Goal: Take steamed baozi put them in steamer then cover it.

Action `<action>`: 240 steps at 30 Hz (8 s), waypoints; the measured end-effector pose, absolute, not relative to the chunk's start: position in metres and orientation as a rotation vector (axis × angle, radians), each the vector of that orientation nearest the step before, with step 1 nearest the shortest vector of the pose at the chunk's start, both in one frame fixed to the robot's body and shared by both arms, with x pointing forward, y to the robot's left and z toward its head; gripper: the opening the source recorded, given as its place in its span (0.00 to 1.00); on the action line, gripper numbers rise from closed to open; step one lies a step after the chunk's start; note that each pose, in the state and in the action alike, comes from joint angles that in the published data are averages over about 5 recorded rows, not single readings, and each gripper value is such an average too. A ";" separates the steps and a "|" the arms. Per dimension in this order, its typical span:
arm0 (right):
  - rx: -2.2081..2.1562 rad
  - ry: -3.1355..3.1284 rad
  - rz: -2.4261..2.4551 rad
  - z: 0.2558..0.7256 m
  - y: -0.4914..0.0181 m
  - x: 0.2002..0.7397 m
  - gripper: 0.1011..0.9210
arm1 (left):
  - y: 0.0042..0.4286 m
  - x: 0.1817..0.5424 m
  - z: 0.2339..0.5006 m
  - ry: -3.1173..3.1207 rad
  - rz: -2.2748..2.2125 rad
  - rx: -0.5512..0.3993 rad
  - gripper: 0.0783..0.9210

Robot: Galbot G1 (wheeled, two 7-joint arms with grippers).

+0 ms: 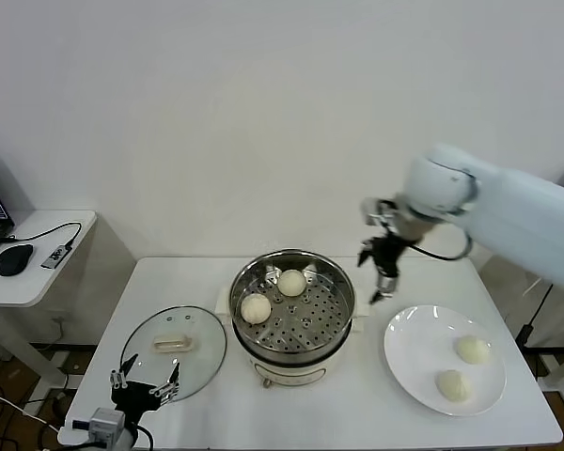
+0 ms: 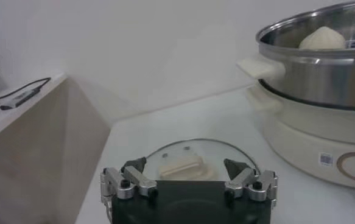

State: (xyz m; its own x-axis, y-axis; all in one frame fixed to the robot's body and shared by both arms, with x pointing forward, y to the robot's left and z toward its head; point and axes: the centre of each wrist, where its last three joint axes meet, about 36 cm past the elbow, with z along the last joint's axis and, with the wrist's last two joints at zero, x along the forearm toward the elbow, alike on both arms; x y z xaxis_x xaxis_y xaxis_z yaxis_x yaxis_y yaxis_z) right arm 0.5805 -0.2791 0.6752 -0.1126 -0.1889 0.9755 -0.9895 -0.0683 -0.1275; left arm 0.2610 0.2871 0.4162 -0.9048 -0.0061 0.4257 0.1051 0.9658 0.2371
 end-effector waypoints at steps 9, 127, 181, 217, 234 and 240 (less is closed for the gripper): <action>1.258 -1.334 1.276 0.619 -0.349 0.549 0.88 | 0.283 0.254 0.412 -2.656 -0.349 -0.075 0.88; 2.151 -0.838 1.963 0.704 -0.147 0.659 0.55 | 0.292 0.260 0.393 -2.652 -0.419 0.080 0.88; 2.299 0.046 2.449 0.610 -0.030 0.578 0.86 | 0.293 0.265 0.387 -2.649 -0.400 0.068 0.88; 1.345 -1.402 1.426 0.639 -0.373 0.590 0.88 | 0.287 0.266 0.391 -2.637 -0.319 -0.024 0.88; 1.113 -1.445 1.268 0.563 -0.444 0.583 0.88 | 0.287 0.264 0.384 -2.612 -0.306 -0.022 0.88; 1.093 -1.409 1.251 0.546 -0.457 0.579 0.88 | 0.288 0.265 0.383 -2.608 -0.307 -0.020 0.88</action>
